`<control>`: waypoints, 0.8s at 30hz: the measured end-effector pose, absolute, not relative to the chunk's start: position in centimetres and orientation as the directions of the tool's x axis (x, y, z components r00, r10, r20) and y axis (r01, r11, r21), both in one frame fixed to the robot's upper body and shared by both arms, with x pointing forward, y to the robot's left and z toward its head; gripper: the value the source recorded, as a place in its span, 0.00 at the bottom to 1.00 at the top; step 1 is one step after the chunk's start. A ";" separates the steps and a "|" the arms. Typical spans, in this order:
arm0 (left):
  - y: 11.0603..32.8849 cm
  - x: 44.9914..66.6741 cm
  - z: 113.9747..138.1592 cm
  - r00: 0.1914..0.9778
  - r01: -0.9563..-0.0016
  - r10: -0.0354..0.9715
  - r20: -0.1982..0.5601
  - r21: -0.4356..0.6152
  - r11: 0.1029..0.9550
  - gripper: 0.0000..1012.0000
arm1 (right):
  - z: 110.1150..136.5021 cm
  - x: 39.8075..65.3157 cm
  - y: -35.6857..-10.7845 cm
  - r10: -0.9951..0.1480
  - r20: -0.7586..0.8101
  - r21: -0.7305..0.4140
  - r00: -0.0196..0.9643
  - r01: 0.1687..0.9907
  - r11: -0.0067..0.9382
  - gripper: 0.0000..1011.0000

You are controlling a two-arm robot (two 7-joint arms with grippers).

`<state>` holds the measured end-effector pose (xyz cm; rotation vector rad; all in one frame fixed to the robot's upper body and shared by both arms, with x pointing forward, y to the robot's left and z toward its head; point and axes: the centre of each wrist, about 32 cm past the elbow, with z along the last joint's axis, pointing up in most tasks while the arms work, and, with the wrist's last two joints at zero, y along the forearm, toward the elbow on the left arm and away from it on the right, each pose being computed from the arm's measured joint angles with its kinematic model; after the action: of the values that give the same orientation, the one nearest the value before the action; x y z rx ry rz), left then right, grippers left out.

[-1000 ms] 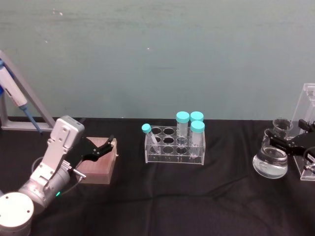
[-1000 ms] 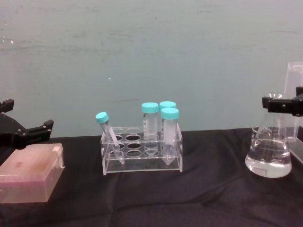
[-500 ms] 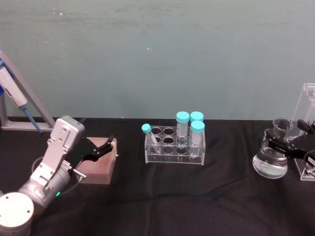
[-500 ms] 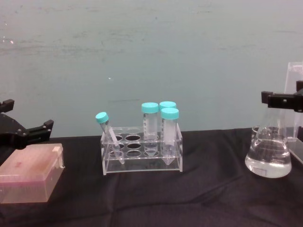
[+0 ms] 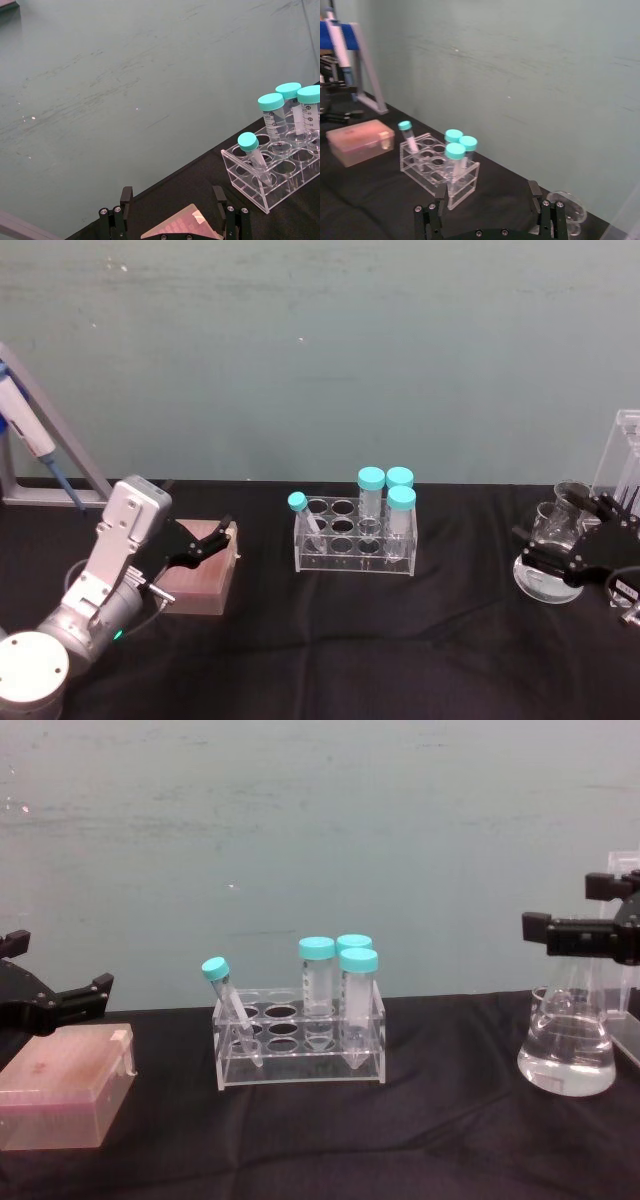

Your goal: Place the experimental apparatus aside using one hand.

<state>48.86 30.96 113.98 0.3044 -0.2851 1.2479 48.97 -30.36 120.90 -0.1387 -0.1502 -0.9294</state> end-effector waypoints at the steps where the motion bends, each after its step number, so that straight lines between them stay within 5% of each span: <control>1: 31.0 48.9 114.0 0.292 -0.955 0.880 0.374 0.070 0.287 0.99 | 120.9 48.9 -30.4 -0.780 0.189 -0.054 0.596 0.800 0.598 0.99; 12: 31.0 48.9 114.0 0.292 -0.955 0.880 0.374 0.070 0.287 0.99 | 121.0 46.9 -30.4 -0.732 0.149 -0.065 0.665 0.745 0.664 0.99; 24: 31.0 48.9 114.0 0.292 -0.955 0.880 0.374 0.070 0.287 0.99 | 120.9 44.8 -31.8 -0.764 0.123 -0.099 0.633 0.774 0.625 0.99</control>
<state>48.86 30.96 113.98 0.3045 -0.2851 1.2479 44.78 -31.83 120.91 -0.1478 -0.0716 -0.8836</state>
